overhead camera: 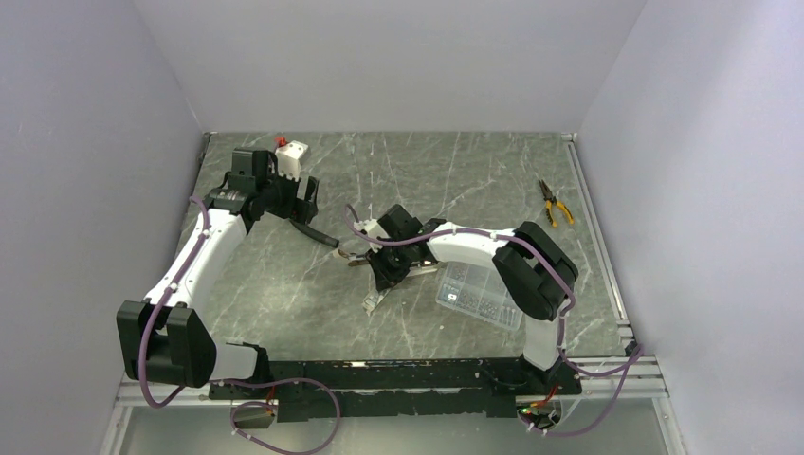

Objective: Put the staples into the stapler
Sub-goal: Pick up the staple from the staple box.

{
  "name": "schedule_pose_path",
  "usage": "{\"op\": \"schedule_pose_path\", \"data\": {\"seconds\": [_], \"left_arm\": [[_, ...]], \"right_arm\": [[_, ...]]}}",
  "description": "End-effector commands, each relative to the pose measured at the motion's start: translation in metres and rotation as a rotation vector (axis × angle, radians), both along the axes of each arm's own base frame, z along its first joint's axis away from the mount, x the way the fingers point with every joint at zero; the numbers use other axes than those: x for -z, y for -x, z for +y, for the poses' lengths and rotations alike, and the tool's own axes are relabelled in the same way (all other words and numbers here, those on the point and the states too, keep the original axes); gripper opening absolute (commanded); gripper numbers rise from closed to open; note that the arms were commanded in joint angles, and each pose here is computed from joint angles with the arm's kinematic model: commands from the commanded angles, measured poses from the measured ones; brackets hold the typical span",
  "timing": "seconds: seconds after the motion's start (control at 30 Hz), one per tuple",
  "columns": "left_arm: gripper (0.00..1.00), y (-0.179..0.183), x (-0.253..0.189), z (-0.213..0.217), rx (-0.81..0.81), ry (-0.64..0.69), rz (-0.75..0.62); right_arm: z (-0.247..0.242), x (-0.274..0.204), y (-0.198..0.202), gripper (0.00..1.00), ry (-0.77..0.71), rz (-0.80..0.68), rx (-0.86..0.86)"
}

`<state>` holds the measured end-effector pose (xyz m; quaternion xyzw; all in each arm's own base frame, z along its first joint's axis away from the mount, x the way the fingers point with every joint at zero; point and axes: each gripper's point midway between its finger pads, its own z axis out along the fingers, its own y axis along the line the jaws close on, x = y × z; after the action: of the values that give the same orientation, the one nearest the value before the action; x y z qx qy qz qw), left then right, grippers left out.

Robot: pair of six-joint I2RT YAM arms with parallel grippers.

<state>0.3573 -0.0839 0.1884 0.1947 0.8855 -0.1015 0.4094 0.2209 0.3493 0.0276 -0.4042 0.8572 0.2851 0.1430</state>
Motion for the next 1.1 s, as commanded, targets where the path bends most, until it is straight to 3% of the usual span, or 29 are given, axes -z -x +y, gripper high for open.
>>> {"op": "schedule_pose_path", "data": {"seconds": [0.0,0.57,0.83,1.07], "left_arm": [[0.94,-0.005,-0.020,-0.004,0.012,0.020,-0.053],[0.94,-0.013,-0.027,0.006,-0.037,-0.010,-0.077],[0.95,-0.016,-0.033,0.005,-0.039,-0.005,-0.090],[0.95,-0.018,-0.038,0.003,-0.034,0.009,-0.098]], "right_arm": [[0.009,-0.021,-0.006,0.18,-0.052,-0.035,-0.020],[0.011,-0.069,-0.001,0.15,-0.168,-0.184,-0.193],[-0.026,-0.088,-0.002,0.15,-0.125,-0.470,-0.500],[-0.062,-0.089,-0.029,0.15,-0.032,-0.521,-0.644]]}}
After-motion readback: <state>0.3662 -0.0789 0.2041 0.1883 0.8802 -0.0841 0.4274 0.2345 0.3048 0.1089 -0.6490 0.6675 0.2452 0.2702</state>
